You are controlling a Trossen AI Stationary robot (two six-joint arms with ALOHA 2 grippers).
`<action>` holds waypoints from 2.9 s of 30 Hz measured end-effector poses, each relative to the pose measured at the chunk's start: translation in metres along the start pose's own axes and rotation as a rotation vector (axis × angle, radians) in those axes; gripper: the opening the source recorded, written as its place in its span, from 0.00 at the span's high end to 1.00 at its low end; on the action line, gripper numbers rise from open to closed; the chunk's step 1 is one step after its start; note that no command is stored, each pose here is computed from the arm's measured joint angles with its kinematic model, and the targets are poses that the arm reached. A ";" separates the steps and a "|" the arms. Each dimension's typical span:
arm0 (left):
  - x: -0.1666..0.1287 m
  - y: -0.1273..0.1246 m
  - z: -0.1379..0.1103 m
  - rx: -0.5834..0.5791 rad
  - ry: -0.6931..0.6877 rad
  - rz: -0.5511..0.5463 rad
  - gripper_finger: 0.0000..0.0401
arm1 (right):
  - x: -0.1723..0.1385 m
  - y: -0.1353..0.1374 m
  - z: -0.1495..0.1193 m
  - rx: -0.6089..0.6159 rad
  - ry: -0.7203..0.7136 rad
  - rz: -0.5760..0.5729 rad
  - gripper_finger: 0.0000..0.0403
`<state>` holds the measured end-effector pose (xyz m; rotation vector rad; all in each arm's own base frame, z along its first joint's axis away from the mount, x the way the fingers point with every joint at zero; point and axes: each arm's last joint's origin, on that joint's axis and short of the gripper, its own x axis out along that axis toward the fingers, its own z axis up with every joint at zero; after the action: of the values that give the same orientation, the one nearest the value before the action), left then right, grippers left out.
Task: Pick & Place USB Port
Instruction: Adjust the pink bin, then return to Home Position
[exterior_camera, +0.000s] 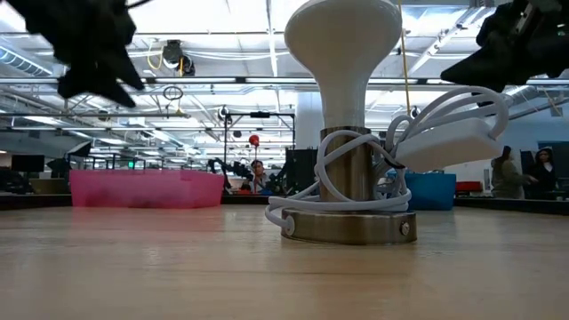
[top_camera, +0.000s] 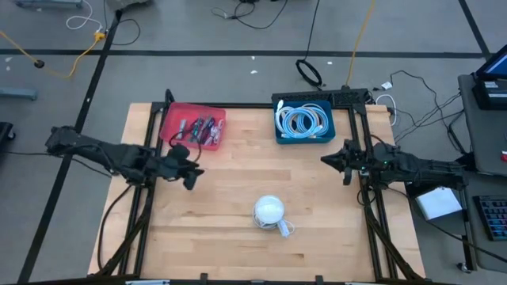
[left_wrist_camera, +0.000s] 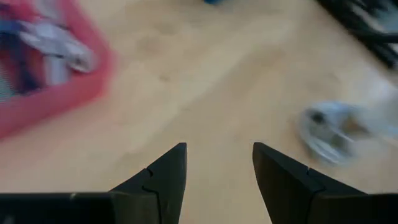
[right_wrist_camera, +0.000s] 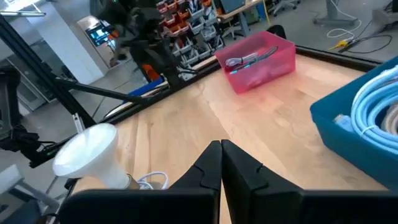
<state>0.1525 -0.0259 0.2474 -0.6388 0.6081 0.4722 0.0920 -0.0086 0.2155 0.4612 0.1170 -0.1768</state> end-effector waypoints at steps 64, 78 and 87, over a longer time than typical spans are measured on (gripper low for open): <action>0.036 0.047 -0.062 -0.125 0.070 0.158 0.54 | 0.007 0.002 -0.001 -0.003 -0.003 0.061 1.00; 0.034 0.070 -0.110 -0.358 -0.162 0.061 0.54 | 0.006 -0.004 -0.015 -0.052 0.151 0.019 1.00; 0.039 0.072 -0.106 -0.392 -0.174 0.108 0.54 | -0.002 -0.006 -0.015 -0.072 0.106 -0.005 1.00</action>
<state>0.0994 -0.0372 0.1244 -0.9281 0.3874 0.7504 0.0873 -0.0071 0.1996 0.3988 0.2276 -0.1526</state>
